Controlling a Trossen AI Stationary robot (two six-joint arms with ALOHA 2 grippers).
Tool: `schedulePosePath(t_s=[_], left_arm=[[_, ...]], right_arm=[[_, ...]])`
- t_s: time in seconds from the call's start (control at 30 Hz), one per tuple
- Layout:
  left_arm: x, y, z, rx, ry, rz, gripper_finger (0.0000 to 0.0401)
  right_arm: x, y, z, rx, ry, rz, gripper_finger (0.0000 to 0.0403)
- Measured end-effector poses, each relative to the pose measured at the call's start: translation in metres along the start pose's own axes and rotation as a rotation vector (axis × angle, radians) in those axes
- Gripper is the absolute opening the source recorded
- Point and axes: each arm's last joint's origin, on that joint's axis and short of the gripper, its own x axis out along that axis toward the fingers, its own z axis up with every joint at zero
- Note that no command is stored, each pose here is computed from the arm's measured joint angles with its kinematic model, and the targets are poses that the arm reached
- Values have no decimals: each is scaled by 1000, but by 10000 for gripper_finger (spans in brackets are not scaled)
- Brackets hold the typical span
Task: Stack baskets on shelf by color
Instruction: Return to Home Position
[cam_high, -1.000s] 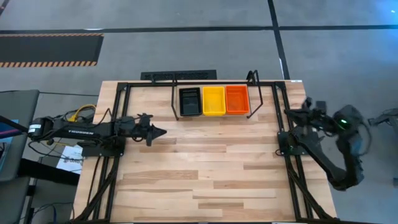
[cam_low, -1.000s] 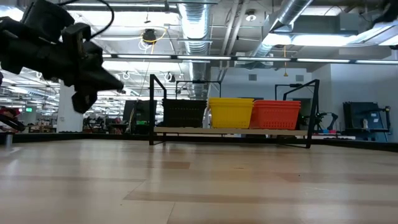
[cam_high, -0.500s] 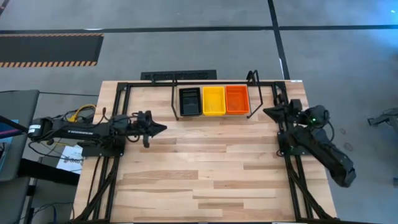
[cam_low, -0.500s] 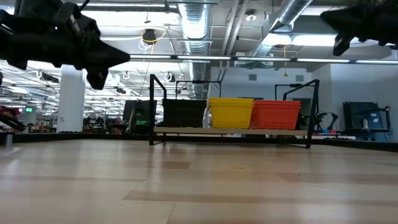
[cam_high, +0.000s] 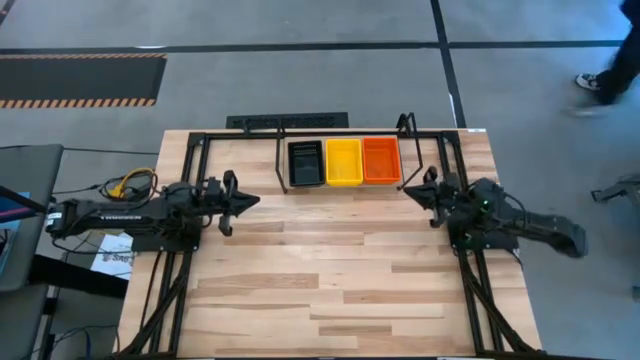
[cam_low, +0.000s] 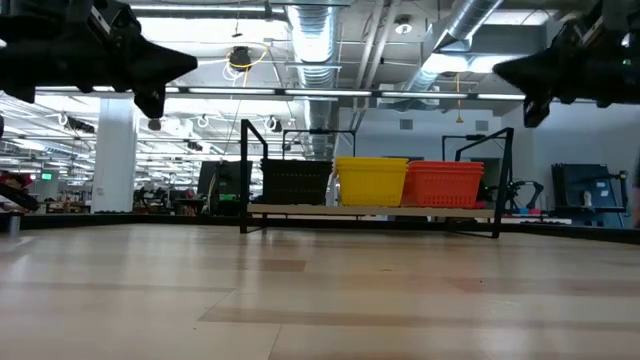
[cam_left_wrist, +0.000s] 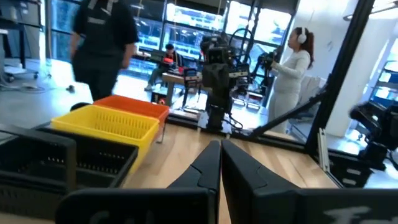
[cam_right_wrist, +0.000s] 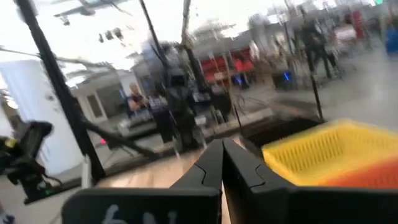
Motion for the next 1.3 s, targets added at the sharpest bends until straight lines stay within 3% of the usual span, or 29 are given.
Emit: schedulePosePath(t_s=[0.3, 0.53, 0.7, 1.3], left_arm=[[-6, 0, -10, 0, 117, -17, 0], [-7, 1, -12, 96, 143, -16, 0], [-10, 7, -24, 41, 145, -46, 0], [-14, 22, -18, 0, 125, -80, 0]], right_arm=[[5, 19, -10, -90, 30, -39, 24], [4, 22, -15, -97, 77, -26, 24], [4, 21, -16, -98, 88, -31, 24], [4, 22, -15, -83, 83, -29, 24]])
